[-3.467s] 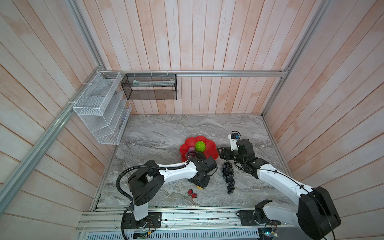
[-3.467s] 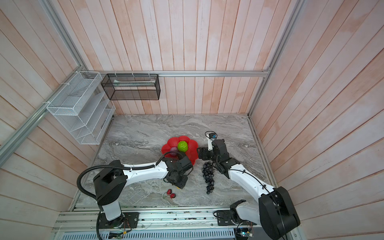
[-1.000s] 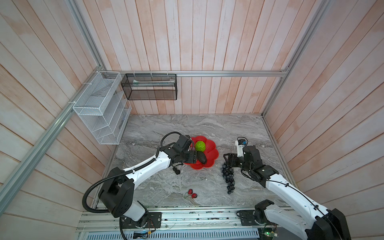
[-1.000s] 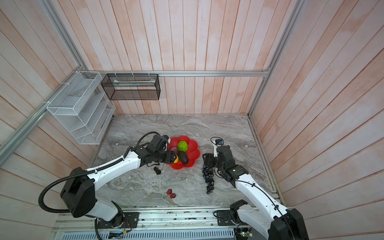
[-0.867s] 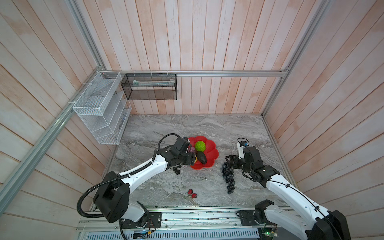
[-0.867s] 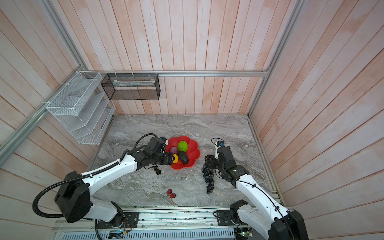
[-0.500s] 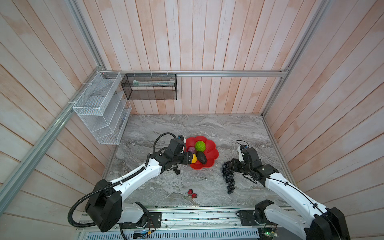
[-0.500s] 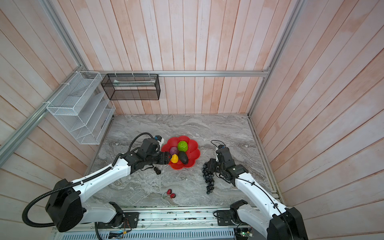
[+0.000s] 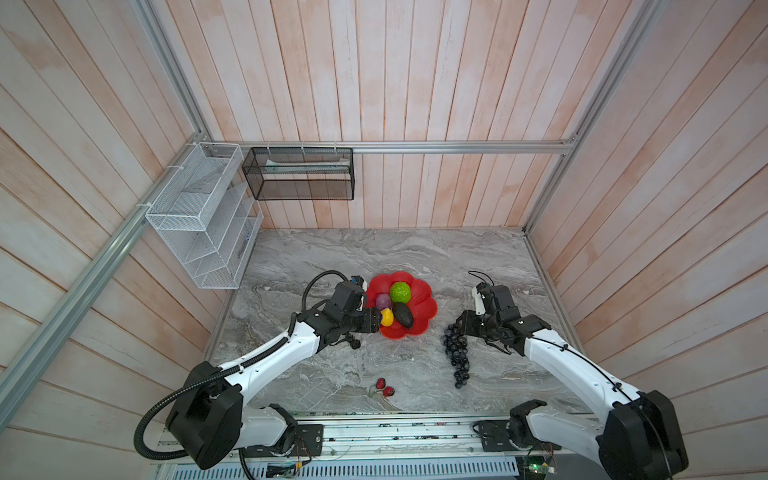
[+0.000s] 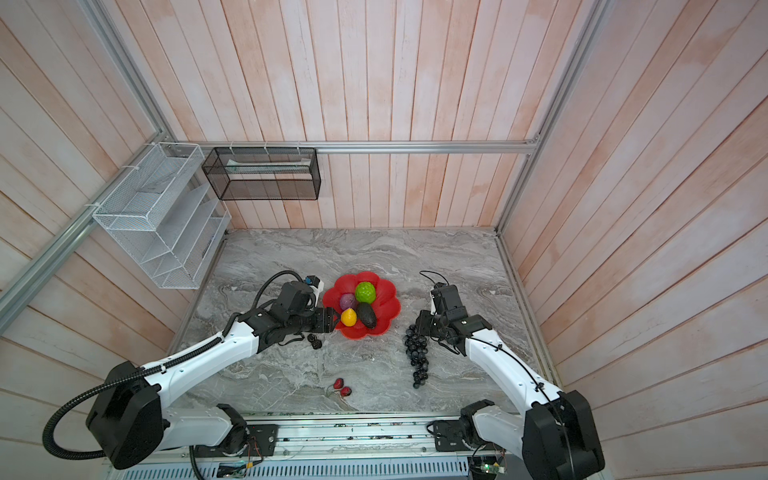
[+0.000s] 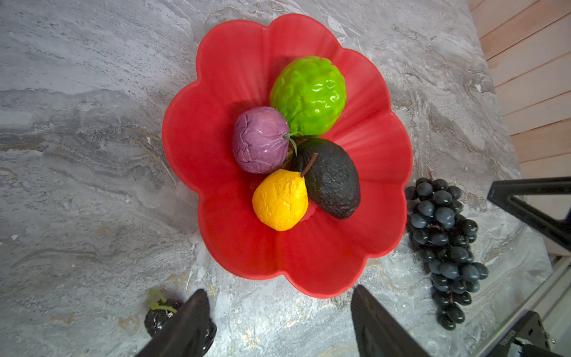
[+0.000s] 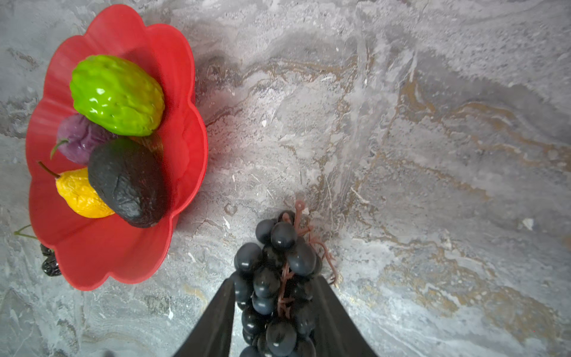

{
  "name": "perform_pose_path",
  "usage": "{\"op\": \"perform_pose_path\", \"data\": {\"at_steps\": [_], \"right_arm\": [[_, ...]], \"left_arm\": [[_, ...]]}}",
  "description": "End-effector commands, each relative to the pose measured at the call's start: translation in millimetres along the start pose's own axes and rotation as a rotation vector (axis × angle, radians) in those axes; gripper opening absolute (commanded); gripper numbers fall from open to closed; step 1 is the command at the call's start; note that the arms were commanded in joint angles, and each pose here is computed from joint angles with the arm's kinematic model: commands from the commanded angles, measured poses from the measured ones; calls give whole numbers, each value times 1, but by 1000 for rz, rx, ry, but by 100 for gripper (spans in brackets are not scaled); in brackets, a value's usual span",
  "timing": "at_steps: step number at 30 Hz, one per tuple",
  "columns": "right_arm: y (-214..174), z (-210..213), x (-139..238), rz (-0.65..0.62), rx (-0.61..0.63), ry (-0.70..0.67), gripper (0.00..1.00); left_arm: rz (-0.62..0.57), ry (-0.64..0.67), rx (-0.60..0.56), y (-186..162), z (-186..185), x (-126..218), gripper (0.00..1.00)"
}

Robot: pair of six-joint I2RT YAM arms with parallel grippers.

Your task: Place and organize the fake fruits in the fruit bowl

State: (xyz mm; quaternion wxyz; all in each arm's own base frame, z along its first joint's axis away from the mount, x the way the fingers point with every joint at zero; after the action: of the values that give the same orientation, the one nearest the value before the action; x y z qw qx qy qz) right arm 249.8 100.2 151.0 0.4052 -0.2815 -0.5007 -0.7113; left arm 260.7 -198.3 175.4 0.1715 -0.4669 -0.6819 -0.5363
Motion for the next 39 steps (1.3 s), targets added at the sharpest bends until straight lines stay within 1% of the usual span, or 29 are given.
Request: {"op": "perform_pose_path", "data": {"at_steps": [1,9,16,23,31,35,37,39], "right_arm": [[10,-2,-1,15,6,43,44],[10,-12,-22,62,-47,132,49],[19,-22,-40,78,-92,198,50],[11,-24,-60,115,-107,235,49],[10,-20,-71,114,-124,303,37],[11,-13,-77,126,-133,372,22],[12,-10,-77,129,-126,382,19],[12,-7,-77,133,-118,391,14]], "left_arm": [[-21,-11,6,5,0,2,75],[5,3,20,5,1,-4,75],[36,23,18,12,0,-12,75],[62,27,23,21,-3,-19,75],[95,18,35,24,-7,-28,75],[99,11,42,24,-8,-27,75],[99,13,41,24,-8,-26,75],[100,16,44,23,-7,-24,75]]}}
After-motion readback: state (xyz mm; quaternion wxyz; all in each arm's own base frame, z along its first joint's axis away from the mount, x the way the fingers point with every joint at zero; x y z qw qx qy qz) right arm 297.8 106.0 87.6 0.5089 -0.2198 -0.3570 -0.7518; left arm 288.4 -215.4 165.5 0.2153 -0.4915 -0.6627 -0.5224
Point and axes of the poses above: each gripper's point midway between its finger pads, its own x axis back along the fingers, its own z axis along the line the jaws close on, y = z × x, the point moved 6 cm from there along x, back along the fingers, and after that the axes turned 1 degree about x, right-handed, at the moved point
